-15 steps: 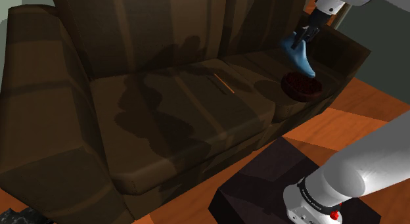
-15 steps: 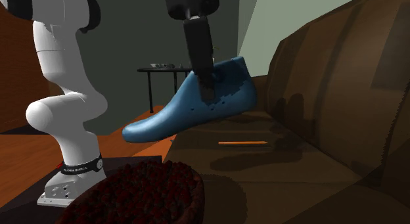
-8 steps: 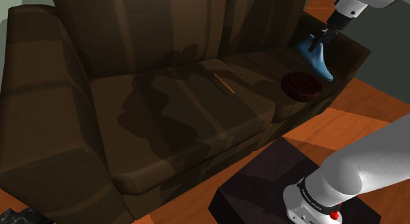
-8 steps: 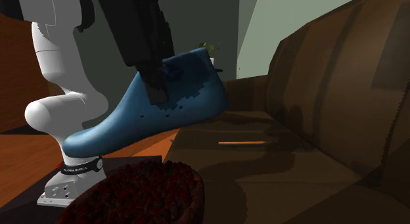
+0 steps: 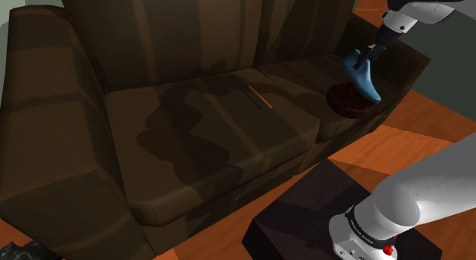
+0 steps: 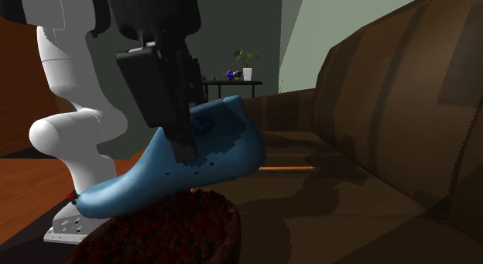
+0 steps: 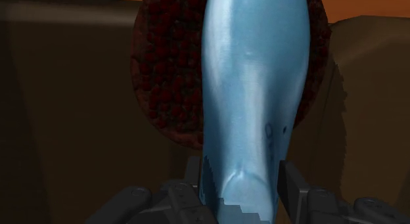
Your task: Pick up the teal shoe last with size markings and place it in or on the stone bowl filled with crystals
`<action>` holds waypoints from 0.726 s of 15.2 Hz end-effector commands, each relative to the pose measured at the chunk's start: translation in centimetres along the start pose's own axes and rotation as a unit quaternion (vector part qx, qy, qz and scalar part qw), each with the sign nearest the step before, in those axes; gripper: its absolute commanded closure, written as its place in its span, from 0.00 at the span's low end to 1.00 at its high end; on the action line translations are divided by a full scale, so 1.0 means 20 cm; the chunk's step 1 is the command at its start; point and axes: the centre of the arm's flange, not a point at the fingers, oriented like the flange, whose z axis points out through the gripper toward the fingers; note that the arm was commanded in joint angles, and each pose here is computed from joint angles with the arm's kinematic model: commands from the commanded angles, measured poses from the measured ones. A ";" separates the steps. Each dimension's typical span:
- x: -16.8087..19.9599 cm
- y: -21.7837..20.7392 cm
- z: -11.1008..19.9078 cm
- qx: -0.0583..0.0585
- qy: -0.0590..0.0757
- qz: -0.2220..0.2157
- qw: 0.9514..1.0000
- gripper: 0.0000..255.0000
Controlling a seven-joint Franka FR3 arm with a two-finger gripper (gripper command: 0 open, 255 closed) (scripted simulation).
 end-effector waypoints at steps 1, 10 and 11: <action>-0.01 0.00 0.05 0.000 0.001 0.000 1.000 1.00; -0.04 0.01 0.21 0.000 0.001 0.000 1.000 1.00; -0.04 0.01 0.21 0.000 0.001 0.000 1.000 1.00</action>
